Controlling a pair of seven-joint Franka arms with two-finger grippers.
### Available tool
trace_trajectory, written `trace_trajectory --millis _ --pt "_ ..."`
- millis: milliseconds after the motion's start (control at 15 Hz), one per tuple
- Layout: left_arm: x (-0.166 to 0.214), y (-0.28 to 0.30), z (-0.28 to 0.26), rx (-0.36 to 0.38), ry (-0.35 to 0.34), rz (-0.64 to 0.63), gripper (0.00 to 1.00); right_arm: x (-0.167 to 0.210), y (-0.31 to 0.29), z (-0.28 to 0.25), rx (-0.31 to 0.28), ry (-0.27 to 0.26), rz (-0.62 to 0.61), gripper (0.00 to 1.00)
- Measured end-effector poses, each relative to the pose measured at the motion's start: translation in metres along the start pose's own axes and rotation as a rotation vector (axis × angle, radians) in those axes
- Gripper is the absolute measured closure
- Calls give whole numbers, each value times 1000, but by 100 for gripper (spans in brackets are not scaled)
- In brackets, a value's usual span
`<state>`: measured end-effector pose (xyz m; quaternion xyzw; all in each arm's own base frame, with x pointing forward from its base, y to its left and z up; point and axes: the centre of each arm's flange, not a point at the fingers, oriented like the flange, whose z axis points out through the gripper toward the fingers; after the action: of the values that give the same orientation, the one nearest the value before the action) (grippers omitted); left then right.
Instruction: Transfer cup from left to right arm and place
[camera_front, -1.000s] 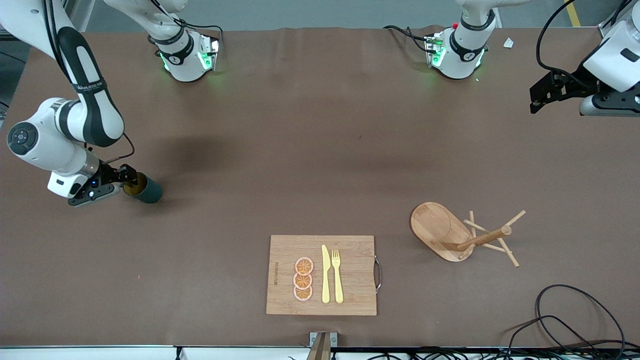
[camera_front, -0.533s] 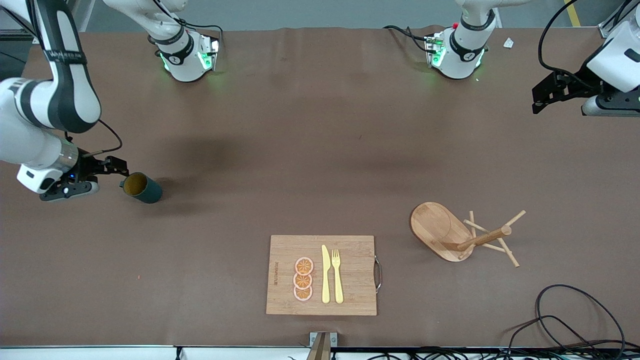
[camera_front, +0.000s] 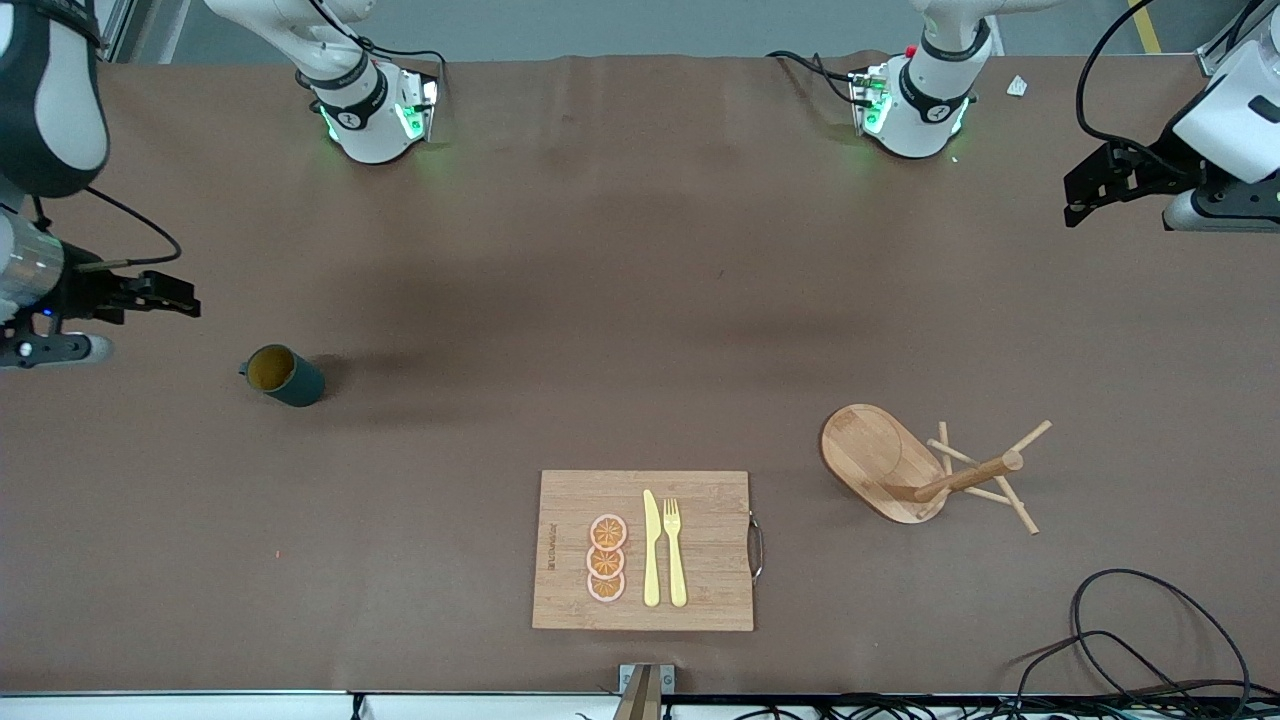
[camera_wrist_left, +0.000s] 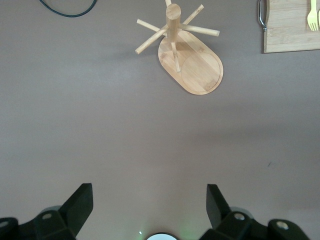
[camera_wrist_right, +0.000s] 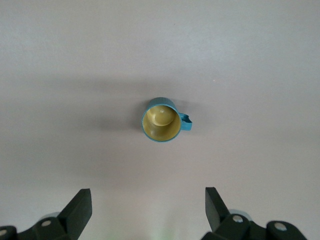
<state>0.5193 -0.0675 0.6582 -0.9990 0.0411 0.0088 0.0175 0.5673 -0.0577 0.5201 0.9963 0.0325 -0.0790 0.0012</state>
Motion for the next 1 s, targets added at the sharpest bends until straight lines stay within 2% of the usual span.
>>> trace_trajectory --millis 600,1000 --pt "-1 0 -3 0 6 -1 0 -3 9 -67 -17 31 40 0" --pt "-1 0 -4 0 8 -1 0 -6 1 -68 -13 -7 103 0"
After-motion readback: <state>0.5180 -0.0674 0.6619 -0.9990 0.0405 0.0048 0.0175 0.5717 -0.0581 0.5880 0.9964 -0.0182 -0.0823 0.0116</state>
